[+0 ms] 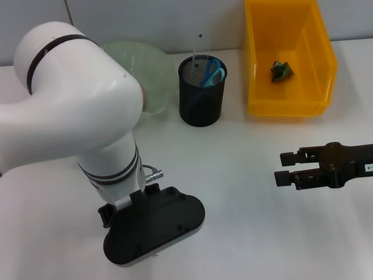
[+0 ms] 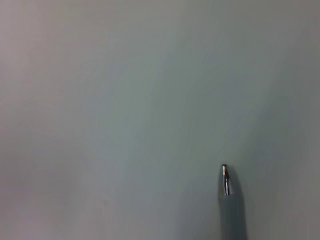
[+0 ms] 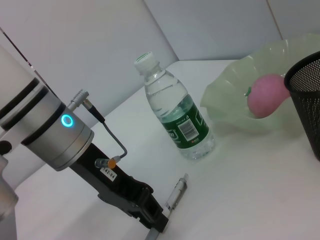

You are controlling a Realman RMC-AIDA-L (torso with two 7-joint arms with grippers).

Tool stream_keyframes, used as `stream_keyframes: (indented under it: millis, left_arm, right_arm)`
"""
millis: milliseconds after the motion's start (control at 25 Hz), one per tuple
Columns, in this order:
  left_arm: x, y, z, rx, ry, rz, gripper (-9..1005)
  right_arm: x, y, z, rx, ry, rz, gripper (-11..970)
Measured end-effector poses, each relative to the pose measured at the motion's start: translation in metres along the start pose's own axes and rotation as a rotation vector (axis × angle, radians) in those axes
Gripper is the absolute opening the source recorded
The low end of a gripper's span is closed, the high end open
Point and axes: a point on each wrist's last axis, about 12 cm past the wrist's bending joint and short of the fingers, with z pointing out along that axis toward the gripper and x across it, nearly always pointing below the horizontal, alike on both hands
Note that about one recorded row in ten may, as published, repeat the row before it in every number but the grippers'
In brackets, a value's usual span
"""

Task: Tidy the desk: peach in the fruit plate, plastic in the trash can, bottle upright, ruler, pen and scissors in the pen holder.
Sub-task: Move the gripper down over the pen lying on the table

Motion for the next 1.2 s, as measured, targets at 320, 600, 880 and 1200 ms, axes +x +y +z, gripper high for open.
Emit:
stream_keyframes:
  millis: [320,600,880,1200]
  left_arm:
    - [-0.0006,-0.0003,0.0009,0.004,0.001,0.004,235]
    - [-0.0017,-0.0006,0.0017,0.01,0.002,0.005,223]
    - [-0.0024,-0.0008,0.0021,0.013,0.003,0.005,210]
    - [-0.0039,-0.0009,0.0032,0.017,0.003,0.014,195]
  right_arm:
    - [-0.0001,0.0,-0.0003,0.001,-0.001,0.001,758]
    - [0.0003,0.0,-0.0007,0.002,-0.001,0.002,758]
    - [0.0006,-0.0001,-0.0009,0.003,-0.002,0.001,758]
    - [0.0009,0.0001,-0.0004,0.001,-0.001,0.005,758]
